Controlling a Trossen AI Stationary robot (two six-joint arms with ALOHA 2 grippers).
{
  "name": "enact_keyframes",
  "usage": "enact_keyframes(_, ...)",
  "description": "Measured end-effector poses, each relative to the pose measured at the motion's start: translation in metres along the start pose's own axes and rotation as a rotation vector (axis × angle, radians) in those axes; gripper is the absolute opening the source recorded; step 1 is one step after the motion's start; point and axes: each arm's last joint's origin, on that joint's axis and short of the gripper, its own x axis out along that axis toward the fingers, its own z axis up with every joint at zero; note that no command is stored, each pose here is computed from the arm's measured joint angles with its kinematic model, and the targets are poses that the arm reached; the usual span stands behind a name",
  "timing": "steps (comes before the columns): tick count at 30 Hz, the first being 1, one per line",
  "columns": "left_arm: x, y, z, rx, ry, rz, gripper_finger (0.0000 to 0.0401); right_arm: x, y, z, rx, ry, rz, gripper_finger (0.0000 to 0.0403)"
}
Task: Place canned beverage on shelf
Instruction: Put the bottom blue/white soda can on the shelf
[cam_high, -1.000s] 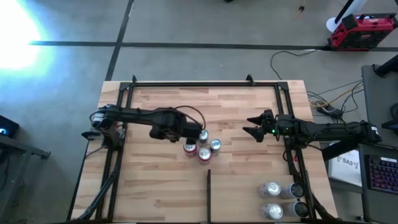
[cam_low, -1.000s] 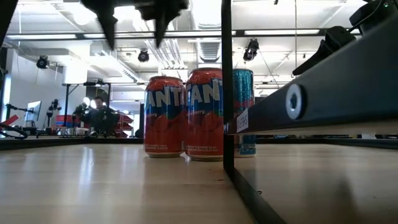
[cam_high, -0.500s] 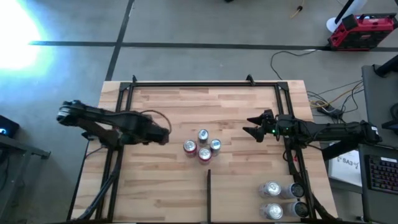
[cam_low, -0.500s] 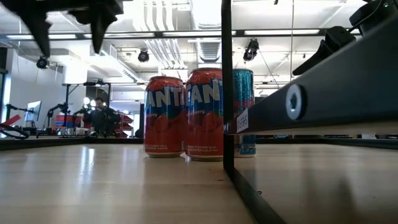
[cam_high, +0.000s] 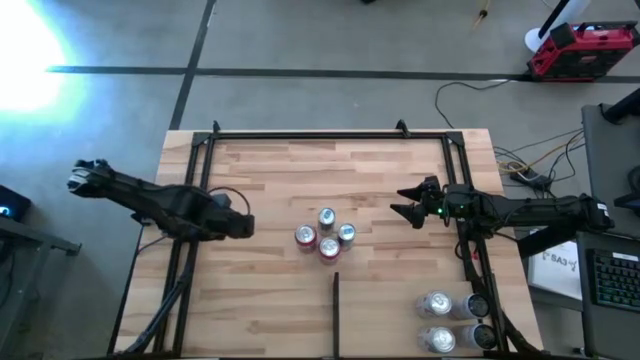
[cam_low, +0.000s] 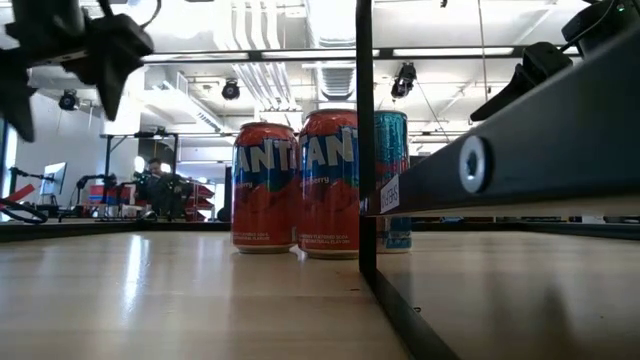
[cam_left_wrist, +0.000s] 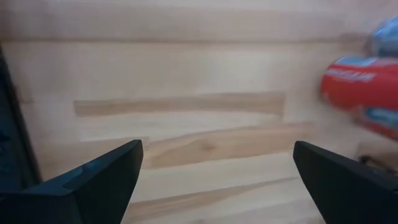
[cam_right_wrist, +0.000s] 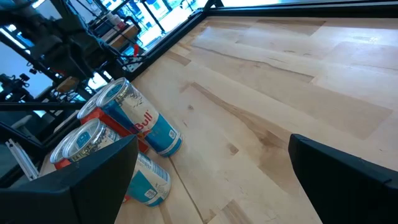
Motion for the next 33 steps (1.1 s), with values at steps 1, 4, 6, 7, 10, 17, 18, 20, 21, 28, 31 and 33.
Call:
enact_keyframes(1, 0.002, 0.003, 0.0, 0.002, 0.017, 0.005, 0.04, 0.0, 0.0, 0.0, 0.0, 0.001, 0.0, 0.04)
enact_keyframes(4, 0.008, 0.009, -0.003, 0.039, 0.048, -0.014, 0.04, 0.0, 0.0, 0.0, 0.0, 0.0, 0.0, 0.04)
enact_keyframes(6, 0.01, 0.014, -0.005, 0.093, 0.062, -0.056, 0.04, 0.0, 0.0, 0.0, 0.0, 0.0, 0.0, 0.04)
enact_keyframes(7, 0.011, 0.016, -0.005, 0.124, 0.061, -0.088, 0.04, 0.0, 0.0, 0.0, 0.0, 0.0, 0.0, 0.04)
enact_keyframes(10, 0.013, 0.023, -0.006, 0.2, 0.005, -0.245, 0.04, 0.0, 0.0, 0.0, 0.0, 0.001, -0.001, 0.04)
enact_keyframes(17, 0.016, 0.025, -0.003, 0.223, -0.069, -0.641, 0.04, 0.0, 0.0, 0.0, 0.0, 0.0, -0.001, 0.04)
enact_keyframes(18, 0.014, 0.023, -0.003, 0.203, -0.057, -0.695, 0.04, 0.0, 0.0, 0.0, 0.0, 0.0, 0.0, 0.04)
enact_keyframes(20, 0.01, 0.018, -0.005, 0.169, -0.031, -0.796, 0.04, 0.0, 0.0, 0.0, 0.0, 0.0, -0.001, 0.04)
enact_keyframes(21, 0.008, 0.017, -0.005, 0.162, -0.023, -0.834, 0.04, 0.0, 0.0, 0.0, 0.0, 0.0, -0.001, 0.04)
enact_keyframes(28, -0.003, 0.008, -0.007, 0.499, -0.226, -0.963, 0.04, 0.0, 0.0, 0.0, 0.0, 0.0, 0.0, 0.04)
enact_keyframes(31, -0.005, 0.004, -0.005, 0.669, -0.428, -0.954, 0.04, 0.0, 0.0, 0.0, 0.0, 0.0, -0.001, 0.04)
enact_keyframes(33, -0.006, 0.002, -0.005, 0.735, -0.519, -0.937, 0.04, 0.0, 0.0, 0.0, 0.0, 0.0, 0.0, 0.04)
